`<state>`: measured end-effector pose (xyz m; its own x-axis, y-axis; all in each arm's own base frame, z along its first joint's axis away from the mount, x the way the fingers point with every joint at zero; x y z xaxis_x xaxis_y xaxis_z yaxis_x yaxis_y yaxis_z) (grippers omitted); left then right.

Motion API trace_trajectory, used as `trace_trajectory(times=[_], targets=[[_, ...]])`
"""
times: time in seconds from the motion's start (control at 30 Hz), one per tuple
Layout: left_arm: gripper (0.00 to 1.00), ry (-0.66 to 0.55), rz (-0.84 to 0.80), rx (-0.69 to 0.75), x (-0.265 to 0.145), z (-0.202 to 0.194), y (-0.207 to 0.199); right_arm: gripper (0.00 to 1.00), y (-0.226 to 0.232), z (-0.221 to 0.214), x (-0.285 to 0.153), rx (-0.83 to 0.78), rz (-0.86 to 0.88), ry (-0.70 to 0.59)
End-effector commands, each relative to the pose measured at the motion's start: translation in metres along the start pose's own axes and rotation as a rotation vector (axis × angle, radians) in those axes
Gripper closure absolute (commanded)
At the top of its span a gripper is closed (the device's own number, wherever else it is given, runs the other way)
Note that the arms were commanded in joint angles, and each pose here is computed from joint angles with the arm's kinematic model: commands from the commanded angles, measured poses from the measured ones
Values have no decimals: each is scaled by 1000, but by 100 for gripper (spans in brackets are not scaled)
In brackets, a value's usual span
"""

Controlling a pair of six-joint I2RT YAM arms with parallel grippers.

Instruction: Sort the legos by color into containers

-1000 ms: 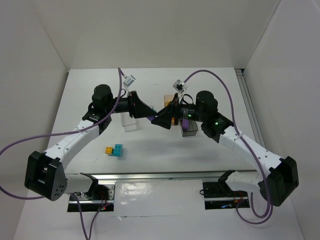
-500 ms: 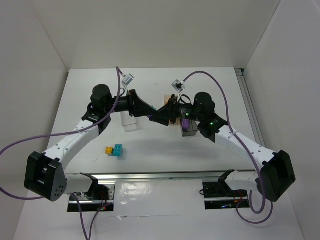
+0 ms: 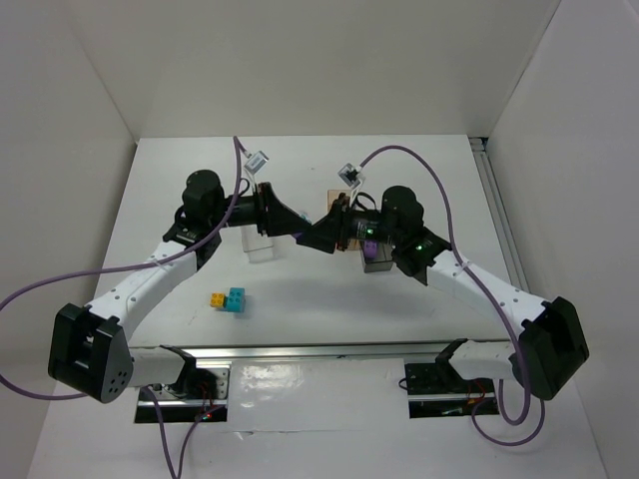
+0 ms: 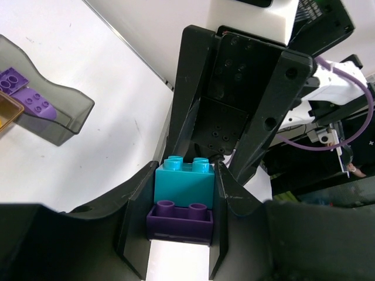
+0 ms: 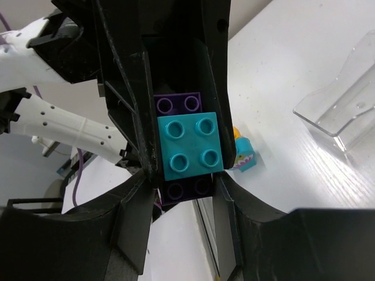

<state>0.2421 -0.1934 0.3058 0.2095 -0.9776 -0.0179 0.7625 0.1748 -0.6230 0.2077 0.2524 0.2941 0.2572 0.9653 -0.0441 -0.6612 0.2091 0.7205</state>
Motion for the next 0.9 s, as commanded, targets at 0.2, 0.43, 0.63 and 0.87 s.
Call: trace_trajectory(times=[0.2, 0.43, 0.63, 0.87], targets=[[100, -50, 62, 102, -2, 19, -10, 90, -2, -8, -13, -7, -163, 40], [100, -12, 62, 134, 4, 30, -6, 90, 0, -21, -28, -3, -199, 130], [100, 56, 5, 178, 8, 40, -1, 93, 3, -24, -36, -14, -236, 162], [100, 125, -92, 225, 7, 38, 0, 94, 7, -16, -37, -41, -248, 147]])
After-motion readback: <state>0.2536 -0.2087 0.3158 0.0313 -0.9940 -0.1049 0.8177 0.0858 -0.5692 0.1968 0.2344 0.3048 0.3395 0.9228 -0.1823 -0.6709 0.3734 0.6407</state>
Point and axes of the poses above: each gripper's point midway between its finger pads, its own x axis out along the fingers, its own y axis along the line the jaws close on, z = x × y, the point moved 8 cm from there along -x, back along the fingers, and after that the axes turned 8 degrees about x, right-handed, at the moved point
